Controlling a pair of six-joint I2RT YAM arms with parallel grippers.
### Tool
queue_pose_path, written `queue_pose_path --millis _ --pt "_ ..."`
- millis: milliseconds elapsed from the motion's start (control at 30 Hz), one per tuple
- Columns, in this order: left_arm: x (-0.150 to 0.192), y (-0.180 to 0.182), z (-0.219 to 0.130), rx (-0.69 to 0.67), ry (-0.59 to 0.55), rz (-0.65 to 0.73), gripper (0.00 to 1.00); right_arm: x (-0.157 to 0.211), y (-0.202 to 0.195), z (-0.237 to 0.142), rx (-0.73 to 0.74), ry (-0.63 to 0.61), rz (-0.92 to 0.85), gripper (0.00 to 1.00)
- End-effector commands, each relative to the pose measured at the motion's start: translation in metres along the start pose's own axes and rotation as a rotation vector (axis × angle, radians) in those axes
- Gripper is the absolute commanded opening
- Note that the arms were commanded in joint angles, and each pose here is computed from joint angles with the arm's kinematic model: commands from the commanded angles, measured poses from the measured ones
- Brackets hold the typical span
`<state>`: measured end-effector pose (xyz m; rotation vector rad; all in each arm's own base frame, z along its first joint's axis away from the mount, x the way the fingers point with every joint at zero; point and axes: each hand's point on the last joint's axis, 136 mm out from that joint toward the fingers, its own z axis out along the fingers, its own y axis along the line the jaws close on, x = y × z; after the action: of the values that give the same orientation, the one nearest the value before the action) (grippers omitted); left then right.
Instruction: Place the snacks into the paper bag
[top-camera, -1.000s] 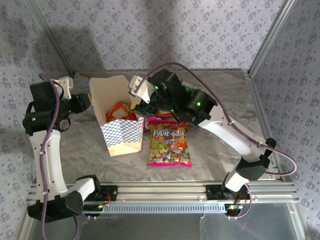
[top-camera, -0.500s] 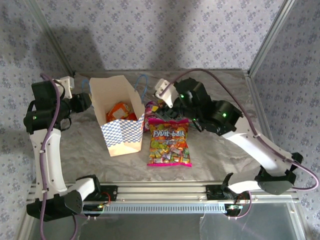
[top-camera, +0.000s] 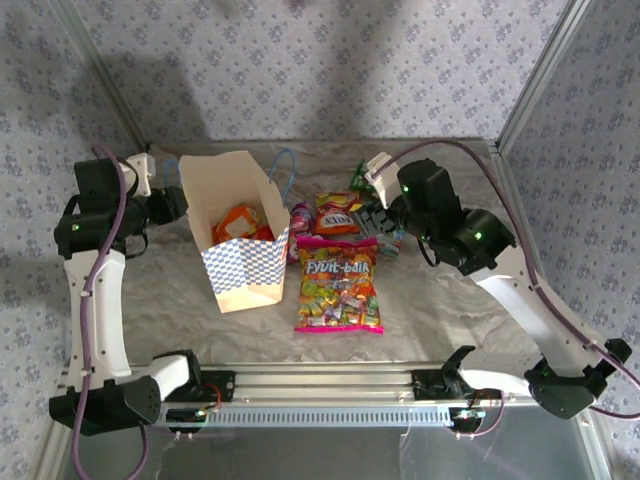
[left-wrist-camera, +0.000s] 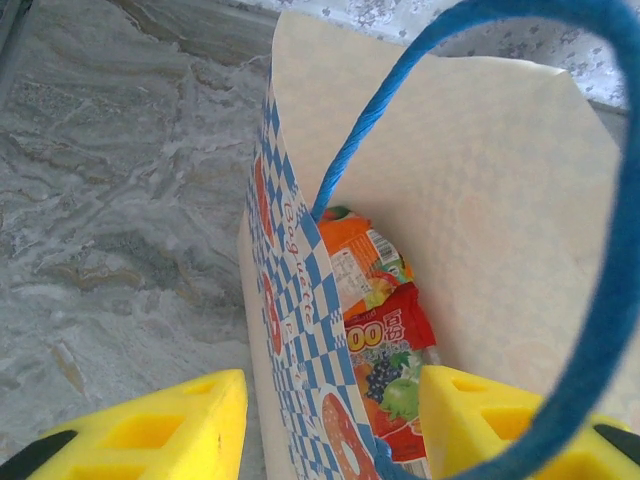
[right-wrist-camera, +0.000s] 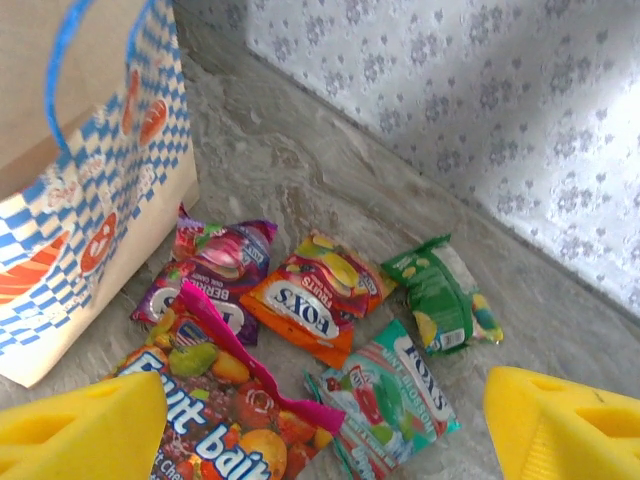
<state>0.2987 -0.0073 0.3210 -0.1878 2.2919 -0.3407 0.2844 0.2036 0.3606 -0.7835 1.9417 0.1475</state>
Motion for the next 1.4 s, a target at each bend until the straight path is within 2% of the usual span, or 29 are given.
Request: queue_pose_path --millis 0,600,967,1100,1367 --pt "-0.008 -0.002 -0.006 -0.012 -0.026 -0.004 0.49 0.008 -0.003 0.012 -0.019 0.017 0.062 0.84" --pt "-0.005 0.005 0.013 -0.060 0.023 -0.017 0.49 0.046 -0.032 0.100 -0.043 0.171 0.231 0.83" --pt "-0.009 0.009 0.020 -0.080 0.030 -0.010 0.49 0.109 -0.083 0.137 -0.017 0.332 0.568 0.82" --pt "-0.009 0.009 0.020 -0.078 0.027 -0.007 0.49 0.134 -0.099 0.146 -0.018 0.352 0.711 0.81" --pt "-0.010 0.009 0.019 -0.083 0.021 -0.005 0.49 0.172 -0.105 0.165 -0.051 0.418 0.867 0.83"
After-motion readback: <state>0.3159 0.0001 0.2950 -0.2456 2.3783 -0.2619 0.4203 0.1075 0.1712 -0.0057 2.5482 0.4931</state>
